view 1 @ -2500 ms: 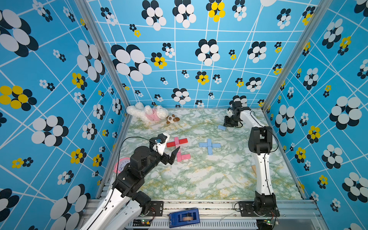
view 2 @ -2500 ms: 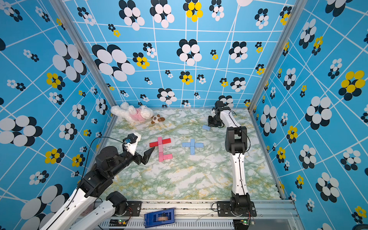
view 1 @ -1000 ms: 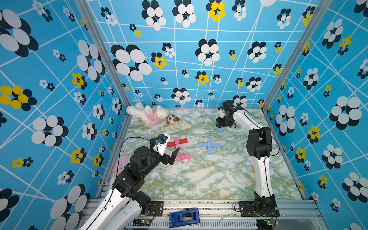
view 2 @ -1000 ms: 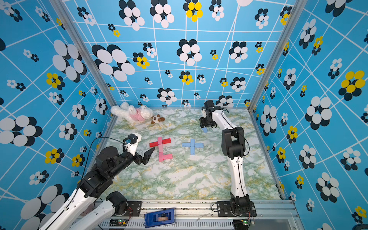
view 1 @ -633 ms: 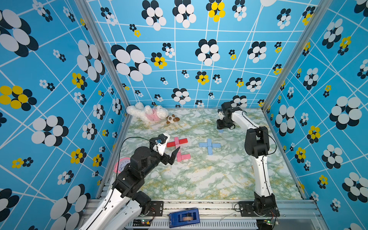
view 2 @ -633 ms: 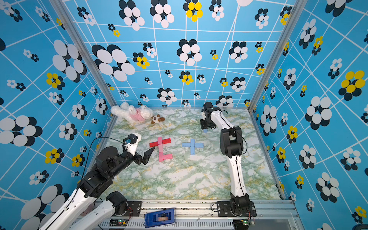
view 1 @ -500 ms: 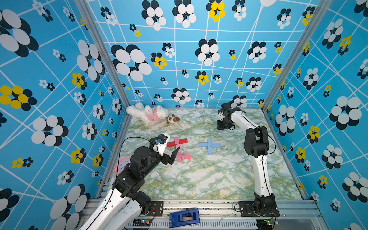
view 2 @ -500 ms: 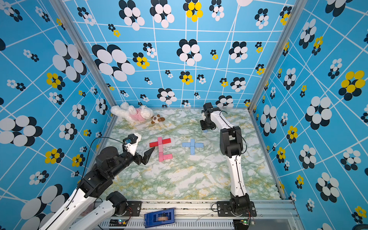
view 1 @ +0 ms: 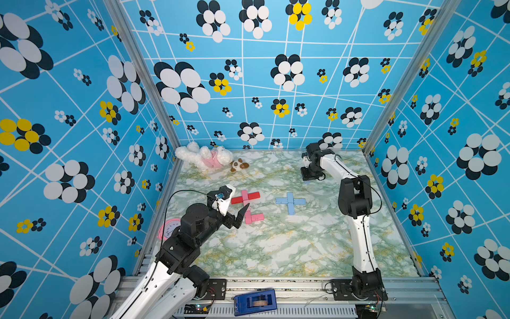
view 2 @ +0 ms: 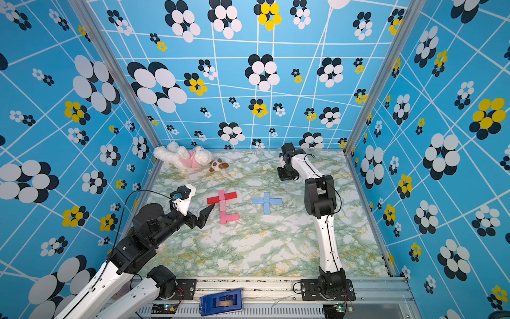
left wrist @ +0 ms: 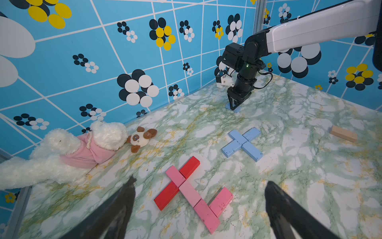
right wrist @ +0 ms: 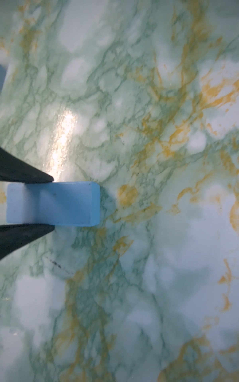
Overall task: Assemble the letter t with building blocks
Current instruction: Pick up the building block from the center of the board.
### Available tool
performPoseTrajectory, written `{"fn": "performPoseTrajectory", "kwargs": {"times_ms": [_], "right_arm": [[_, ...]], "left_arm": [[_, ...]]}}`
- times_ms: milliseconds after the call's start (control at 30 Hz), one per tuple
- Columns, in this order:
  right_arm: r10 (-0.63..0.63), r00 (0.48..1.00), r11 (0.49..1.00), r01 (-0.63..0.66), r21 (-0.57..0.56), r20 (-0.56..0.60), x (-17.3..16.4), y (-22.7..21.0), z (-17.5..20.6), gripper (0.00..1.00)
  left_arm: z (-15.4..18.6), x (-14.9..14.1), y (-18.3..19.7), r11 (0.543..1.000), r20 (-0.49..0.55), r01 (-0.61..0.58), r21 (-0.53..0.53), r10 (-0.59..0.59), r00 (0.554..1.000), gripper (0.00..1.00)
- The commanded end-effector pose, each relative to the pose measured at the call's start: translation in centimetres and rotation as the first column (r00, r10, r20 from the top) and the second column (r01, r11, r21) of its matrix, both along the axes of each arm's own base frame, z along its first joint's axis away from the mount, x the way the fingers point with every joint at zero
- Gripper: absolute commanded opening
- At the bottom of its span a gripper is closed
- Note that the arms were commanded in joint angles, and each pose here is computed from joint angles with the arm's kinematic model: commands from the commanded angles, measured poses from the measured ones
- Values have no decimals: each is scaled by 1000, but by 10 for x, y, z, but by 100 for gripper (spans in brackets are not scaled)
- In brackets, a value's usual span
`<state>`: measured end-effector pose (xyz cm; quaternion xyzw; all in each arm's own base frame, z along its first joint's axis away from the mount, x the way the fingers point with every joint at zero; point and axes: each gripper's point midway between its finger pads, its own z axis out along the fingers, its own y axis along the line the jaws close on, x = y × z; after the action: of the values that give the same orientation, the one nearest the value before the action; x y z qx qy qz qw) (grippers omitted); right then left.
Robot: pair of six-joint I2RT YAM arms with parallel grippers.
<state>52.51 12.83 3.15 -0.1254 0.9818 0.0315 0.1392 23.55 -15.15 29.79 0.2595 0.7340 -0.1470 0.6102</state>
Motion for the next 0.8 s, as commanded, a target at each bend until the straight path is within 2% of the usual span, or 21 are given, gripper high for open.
{"fn": "performPoseTrajectory", "kwargs": {"times_ms": [0,167,333,500,767], "right_arm": [[-12,1000,1000,12,-11,2,-3,-1,7,26],[-60,996,998,59,21,60,-12,-2,24,22],[-124,987,991,119,54,97,-34,-8,45,19],[-219,971,973,209,95,101,-76,-19,52,18],[-293,951,948,275,161,101,-151,-22,62,17]], "left_arm": [[1,-1,0,1000,14,1,11,-1,1000,99],[1,-2,0,1000,11,3,11,-4,1000,99],[0,-2,-5,1000,1,25,7,-25,1000,99],[-1,-2,-14,998,-22,64,-17,-65,998,99],[18,-2,-30,989,-31,131,-63,-133,991,99]]}}
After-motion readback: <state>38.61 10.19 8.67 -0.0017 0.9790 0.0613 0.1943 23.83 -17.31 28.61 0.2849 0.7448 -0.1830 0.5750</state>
